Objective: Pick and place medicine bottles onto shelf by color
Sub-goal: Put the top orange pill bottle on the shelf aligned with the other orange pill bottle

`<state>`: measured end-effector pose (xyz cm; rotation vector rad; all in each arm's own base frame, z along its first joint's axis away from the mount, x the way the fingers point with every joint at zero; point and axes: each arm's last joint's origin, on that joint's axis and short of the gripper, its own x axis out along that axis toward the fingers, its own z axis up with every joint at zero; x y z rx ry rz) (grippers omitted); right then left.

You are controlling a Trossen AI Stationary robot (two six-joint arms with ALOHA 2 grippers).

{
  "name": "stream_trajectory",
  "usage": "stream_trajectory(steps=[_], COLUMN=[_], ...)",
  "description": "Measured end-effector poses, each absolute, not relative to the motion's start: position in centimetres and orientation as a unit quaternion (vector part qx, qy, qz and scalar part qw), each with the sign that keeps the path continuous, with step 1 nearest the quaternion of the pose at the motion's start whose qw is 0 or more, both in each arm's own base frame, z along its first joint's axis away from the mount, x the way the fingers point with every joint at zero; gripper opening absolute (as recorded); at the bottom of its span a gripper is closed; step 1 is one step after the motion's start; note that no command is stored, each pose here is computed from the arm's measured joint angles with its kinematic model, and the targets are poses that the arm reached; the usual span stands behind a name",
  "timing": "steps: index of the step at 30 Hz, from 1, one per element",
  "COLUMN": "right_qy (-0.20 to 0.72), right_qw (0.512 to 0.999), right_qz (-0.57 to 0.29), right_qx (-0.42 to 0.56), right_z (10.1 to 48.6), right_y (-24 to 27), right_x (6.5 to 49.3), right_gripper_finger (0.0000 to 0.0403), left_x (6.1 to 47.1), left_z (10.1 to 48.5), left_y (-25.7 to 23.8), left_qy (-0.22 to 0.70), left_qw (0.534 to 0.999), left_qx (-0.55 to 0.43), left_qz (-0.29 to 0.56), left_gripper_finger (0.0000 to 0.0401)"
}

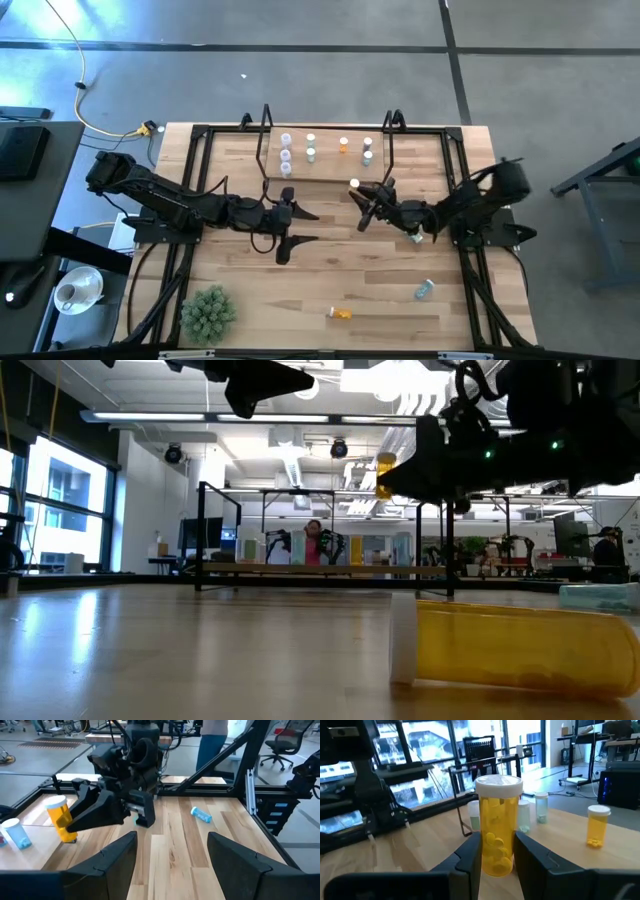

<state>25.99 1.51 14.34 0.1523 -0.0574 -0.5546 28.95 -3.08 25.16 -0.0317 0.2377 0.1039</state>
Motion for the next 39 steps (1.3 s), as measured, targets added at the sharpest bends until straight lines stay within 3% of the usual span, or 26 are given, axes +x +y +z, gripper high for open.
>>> stream_trajectory(steps=[21,39], right_qy=[-0.038,0.046], right_qw=[0.914,0.858], right_qz=[-0.399,-0.505], right_qx=[0.061,0.083], right_z=[11.8,10.9], right_y=[1.0,-3.1], right_x=[33.7,38.3], right_gripper_finger=[0.0087,0.0087], left_x=[28.3,25.0], left_z=[25.0,28.9], left_y=[-3.0,-2.6], left_qy=[0.154,0.098], left_qw=[0.987,0.994], left_qx=[-0.010,-0.007], left_qz=[0.052,0.049], left_gripper_finger=[0.0232,0.0232])
